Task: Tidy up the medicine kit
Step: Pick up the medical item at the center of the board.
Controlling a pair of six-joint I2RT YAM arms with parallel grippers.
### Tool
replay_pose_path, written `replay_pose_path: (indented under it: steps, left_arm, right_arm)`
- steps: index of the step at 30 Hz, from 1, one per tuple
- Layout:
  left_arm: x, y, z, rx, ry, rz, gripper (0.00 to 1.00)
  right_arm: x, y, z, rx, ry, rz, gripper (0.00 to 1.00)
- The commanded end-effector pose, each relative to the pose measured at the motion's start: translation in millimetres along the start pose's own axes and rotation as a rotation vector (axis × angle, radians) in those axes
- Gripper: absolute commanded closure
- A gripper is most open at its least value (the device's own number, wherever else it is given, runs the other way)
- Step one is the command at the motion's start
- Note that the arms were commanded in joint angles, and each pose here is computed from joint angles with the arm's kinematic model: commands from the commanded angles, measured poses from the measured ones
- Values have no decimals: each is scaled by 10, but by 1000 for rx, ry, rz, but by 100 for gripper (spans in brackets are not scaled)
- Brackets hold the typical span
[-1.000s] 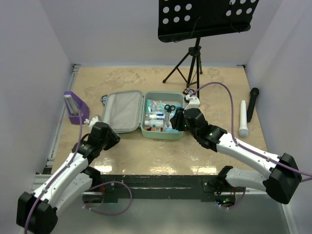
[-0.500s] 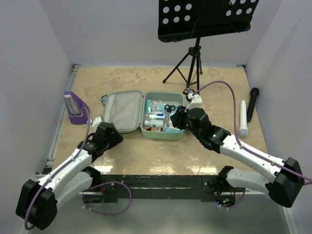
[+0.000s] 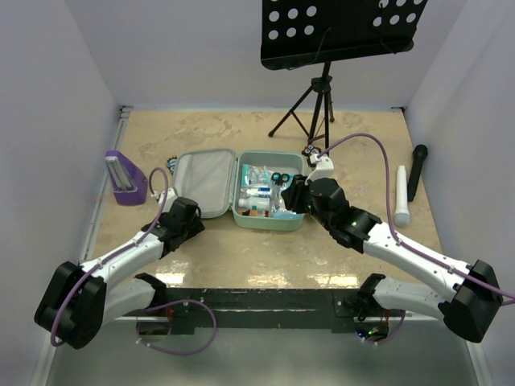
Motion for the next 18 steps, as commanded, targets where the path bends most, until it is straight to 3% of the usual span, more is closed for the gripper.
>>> replay_pose_path:
  steps: [1, 18]
  left_arm:
    - [-135, -151, 19, -12, -89, 0, 37]
    - [-395, -319, -84, -8, -241, -108, 34]
  right_arm:
    - [-132, 35, -54, -28, -64, 6, 59]
    - [-79, 32, -63, -47, -58, 1, 58]
Point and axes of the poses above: each gripper's point midway between its finger pads, its own z axis out along the fingers, its own y axis along the line the jaws close on, x = y × z, the point moved 7 cm from there along -z, back along the fingers, and after that the axes turned 9 degrees about -z, right-handed, at the moved point
